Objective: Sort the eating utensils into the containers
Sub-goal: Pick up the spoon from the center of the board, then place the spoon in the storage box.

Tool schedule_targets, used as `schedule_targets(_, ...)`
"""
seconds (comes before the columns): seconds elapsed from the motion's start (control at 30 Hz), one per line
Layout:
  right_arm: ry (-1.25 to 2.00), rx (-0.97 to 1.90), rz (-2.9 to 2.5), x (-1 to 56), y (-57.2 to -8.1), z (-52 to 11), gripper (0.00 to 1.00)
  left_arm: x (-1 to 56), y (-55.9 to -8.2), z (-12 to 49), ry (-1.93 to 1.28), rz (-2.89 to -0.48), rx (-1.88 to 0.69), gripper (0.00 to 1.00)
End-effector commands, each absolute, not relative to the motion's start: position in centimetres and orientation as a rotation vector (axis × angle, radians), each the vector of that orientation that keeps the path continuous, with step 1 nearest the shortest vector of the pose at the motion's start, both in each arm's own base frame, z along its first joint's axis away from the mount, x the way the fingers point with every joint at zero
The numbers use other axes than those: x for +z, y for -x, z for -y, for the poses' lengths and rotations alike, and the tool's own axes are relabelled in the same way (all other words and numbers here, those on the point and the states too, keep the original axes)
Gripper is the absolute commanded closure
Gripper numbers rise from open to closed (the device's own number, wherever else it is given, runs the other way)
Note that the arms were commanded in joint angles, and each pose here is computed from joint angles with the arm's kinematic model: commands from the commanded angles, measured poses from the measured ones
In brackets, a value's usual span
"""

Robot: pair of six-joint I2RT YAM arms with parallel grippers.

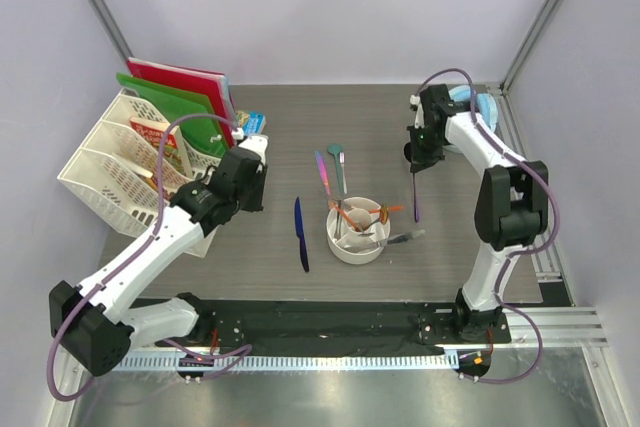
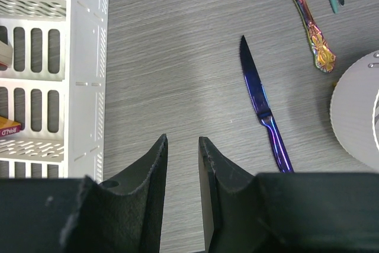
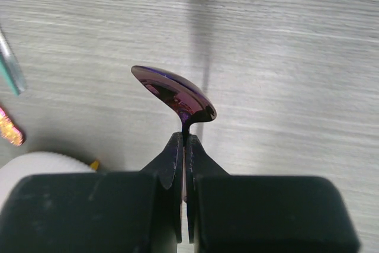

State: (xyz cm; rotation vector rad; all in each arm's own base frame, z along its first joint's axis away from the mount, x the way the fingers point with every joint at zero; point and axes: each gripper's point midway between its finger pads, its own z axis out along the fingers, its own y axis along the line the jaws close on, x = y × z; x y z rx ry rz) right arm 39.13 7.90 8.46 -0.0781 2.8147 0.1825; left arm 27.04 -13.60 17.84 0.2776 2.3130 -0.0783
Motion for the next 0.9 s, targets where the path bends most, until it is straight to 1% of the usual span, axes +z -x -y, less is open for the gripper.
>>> schedule_targets(0.0, 0.08, 0.163, -2.637, 13.9, -39.9, -7.7, 0.99, 19.5, -28.8, 14.3, -0.212, -2.243, -0.107, 0.72)
schedule_targets(0.27, -0.003, 0.243, -2.516, 19.4, -37.8, -8.1, 0.99, 19.6, -28.7, 14.4, -0.204, -2.238, -0.123, 0.72)
schedule_targets(0.43, 0.003, 0.222, -2.36, 24.2, -36.9, -7.4, 0.99, 19.2, -28.3, 14.5, -0.205, -2.243, -0.145, 0.72)
schedule_targets(0.87, 0.047, 0.288, -2.169, 30.9, -38.0, -8.3, 0.99, 19.3, -27.9, 15.1, -0.203, -2.262, -0.191, 0.71)
